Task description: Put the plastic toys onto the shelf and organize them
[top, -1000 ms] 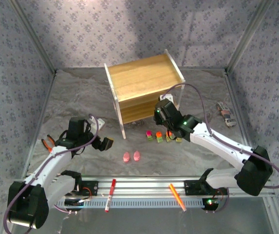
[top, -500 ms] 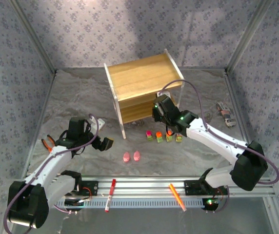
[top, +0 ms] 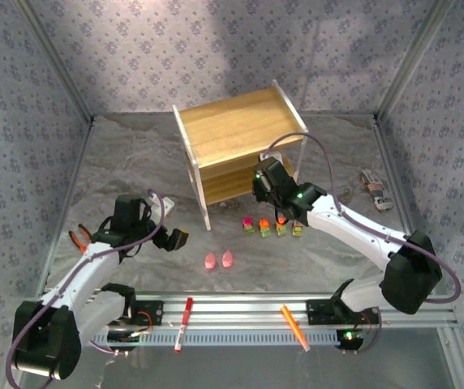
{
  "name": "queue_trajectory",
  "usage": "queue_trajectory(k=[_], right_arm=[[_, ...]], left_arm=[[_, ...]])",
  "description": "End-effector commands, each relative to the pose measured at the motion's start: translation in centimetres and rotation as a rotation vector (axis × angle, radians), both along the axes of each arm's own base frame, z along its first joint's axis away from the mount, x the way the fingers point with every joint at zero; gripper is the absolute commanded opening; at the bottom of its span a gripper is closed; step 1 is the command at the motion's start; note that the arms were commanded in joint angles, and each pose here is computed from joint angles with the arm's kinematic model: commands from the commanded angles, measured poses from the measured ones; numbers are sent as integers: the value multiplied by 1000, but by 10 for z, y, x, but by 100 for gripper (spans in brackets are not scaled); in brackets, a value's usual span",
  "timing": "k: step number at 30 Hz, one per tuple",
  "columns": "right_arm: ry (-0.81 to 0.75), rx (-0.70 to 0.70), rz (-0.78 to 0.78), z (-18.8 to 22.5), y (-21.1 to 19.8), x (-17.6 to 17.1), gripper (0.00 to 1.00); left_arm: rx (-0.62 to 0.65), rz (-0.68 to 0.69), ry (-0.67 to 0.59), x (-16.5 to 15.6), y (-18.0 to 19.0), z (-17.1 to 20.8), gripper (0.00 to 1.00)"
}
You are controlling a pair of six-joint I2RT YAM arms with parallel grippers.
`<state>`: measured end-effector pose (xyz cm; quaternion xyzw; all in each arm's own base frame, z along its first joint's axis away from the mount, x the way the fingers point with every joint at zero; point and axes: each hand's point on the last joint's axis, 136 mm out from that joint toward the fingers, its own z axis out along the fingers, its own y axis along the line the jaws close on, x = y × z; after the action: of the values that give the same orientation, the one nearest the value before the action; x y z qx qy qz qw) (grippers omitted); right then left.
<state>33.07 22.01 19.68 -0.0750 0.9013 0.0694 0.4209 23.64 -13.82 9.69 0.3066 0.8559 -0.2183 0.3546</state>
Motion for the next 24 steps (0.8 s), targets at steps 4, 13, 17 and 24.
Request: queue_trajectory(k=[4,13,17,24], right_arm=[[-49,-10,-13,6,-1,5,28],[-58,-11,-28,3,-6,3,28],[-66,-12,-26,5,-5,6,28],[-89,-10,-33,7,-4,10,28]], left_arm=[[-18,-35,-22,-1,-6,9,100],[-17,-34,-21,0,-6,9,100],[-17,-35,-19,0,-6,8,100],[-16,-34,-19,-1,-6,8,100]])
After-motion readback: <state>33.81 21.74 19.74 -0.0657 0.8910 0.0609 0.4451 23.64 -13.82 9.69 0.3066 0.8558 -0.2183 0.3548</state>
